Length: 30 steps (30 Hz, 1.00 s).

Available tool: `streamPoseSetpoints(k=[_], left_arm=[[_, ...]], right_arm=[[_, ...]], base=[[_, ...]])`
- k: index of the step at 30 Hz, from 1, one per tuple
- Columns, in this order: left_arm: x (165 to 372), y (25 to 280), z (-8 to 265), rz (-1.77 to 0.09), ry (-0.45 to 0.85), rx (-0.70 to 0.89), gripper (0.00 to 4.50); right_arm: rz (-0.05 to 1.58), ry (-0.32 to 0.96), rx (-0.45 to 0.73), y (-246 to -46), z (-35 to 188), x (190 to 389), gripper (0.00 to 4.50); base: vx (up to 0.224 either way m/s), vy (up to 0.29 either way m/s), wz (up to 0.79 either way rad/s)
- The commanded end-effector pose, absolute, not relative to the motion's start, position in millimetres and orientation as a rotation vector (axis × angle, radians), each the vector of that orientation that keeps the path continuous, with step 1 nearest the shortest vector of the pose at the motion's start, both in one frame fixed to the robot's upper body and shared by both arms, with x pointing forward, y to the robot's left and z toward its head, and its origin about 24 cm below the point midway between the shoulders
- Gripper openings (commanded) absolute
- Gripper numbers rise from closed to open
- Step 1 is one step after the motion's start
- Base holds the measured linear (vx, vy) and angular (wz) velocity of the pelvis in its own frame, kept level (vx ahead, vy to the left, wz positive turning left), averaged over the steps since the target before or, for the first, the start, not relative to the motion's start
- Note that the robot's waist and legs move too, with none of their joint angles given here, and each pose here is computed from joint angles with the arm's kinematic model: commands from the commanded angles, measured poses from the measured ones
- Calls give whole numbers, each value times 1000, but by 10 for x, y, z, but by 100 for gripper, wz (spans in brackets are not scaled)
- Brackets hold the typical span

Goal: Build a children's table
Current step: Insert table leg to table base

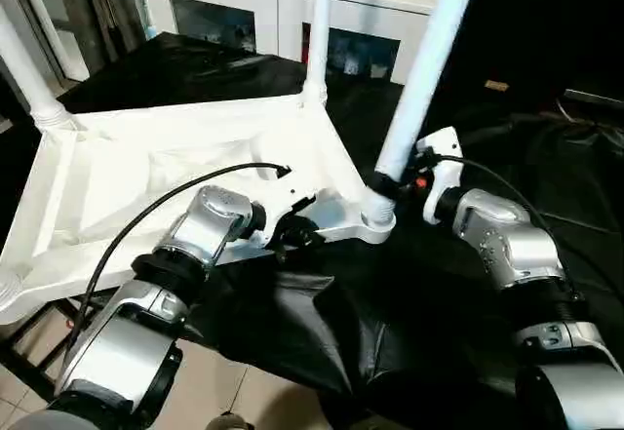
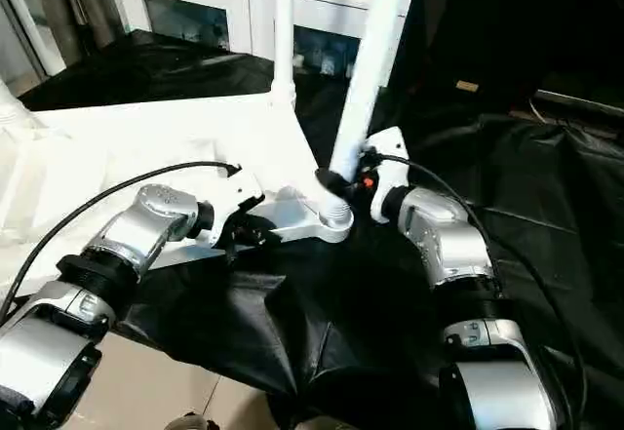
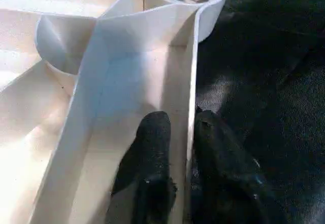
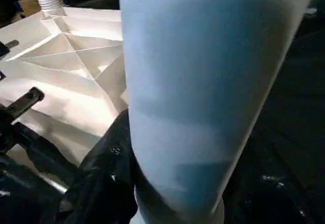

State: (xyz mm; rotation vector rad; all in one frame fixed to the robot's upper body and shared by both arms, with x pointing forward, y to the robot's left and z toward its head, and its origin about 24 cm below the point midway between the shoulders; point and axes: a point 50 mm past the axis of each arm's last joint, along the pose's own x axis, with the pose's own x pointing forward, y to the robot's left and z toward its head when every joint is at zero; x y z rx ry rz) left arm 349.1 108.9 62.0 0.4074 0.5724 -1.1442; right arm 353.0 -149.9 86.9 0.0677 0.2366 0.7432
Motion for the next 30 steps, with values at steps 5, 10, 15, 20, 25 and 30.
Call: streamPoseSetpoints(k=[5, 10, 15, 20, 25, 30], left_arm=[[3479, 1110, 568, -1143, 598, 390, 29], [3465, 1109, 572, -1163, 587, 353, 1], [3447, 1125, 562, -1175, 591, 351, 0], [3448, 1130, 568, -1177, 588, 348, 0], [3446, 1148, 592, -1187, 572, 337, 0], [3408, 1153, 620, -1238, 543, 299, 0]], right_arm=[[769, 271, 38, -1483, 859, 3506, 186], [762, 299, 24, -1488, 819, 3511, 186], [759, 339, 9, -1495, 783, 3515, 186], [771, 376, 3, -1508, 767, 3504, 186], [765, 392, 2, -1546, 764, 3507, 186], [759, 379, 41, -1516, 757, 3531, 186]], base=[[0, 0, 0], [0, 0, 0], [0, 0, 0], [0, 0, 0], [0, 0, 0], [0, 0, 0]])
